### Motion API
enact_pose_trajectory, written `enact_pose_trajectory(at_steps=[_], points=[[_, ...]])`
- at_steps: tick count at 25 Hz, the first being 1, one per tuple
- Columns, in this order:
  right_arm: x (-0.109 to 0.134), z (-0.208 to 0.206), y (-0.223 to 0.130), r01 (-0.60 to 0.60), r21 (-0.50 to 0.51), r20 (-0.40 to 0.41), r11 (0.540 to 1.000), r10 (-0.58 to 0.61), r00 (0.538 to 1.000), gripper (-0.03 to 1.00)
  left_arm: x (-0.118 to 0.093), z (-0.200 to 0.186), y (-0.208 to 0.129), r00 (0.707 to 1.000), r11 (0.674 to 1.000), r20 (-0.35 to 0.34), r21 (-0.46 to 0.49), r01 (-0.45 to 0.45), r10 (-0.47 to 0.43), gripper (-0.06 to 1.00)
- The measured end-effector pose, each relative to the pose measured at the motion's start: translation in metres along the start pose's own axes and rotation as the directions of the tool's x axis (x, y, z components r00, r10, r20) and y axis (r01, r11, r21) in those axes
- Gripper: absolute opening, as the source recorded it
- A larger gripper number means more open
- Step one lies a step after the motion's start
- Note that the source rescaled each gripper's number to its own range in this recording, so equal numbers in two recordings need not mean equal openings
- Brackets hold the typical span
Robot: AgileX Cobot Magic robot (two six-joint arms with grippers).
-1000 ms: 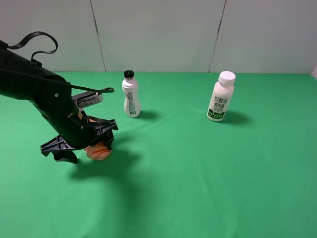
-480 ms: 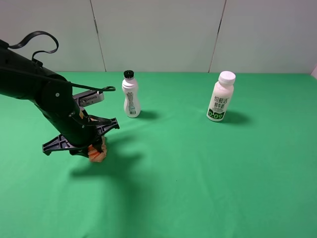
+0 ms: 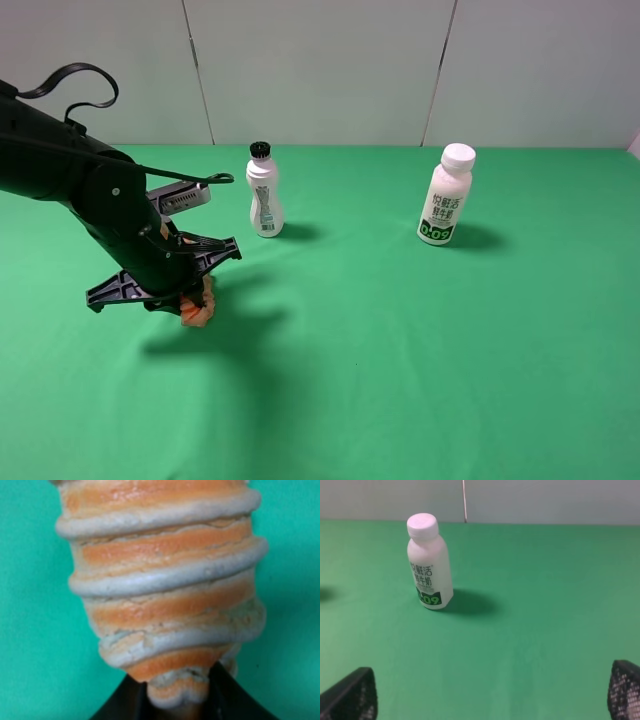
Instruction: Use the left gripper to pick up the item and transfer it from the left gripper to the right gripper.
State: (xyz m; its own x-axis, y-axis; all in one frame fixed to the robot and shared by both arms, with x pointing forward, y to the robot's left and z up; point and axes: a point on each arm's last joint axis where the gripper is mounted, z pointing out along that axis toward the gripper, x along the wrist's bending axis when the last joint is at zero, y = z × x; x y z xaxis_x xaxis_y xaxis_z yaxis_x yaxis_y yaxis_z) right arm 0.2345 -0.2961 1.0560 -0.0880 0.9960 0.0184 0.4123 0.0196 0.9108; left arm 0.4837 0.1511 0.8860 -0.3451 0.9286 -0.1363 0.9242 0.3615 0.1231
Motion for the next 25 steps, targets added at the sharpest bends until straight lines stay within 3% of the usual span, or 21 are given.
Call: enact_pose_trajectory(at_steps=[4,11,25], points=[[0.000,0.000,0.000,0.000,0.000,0.000,1.000,0.000,1.000,1.00,0.000,-0.003,0.000,1.000,1.000,-0.002,0.000,-0.011,0.011,0.06],[0.000,0.000,0.000,0.000,0.000,0.000,1.000,0.000,1.000,1.00,0.004,-0.034,-0.001,0.993,0.993,0.009,-0.021,-0.116,0.116,0.05],[0.000,0.000,0.000,0.002,-0.002,0.004,1.000,-0.002,1.000,1.00,0.023,-0.108,-0.012,0.926,0.923,0.025,-0.089,-0.374,0.377,0.03]])
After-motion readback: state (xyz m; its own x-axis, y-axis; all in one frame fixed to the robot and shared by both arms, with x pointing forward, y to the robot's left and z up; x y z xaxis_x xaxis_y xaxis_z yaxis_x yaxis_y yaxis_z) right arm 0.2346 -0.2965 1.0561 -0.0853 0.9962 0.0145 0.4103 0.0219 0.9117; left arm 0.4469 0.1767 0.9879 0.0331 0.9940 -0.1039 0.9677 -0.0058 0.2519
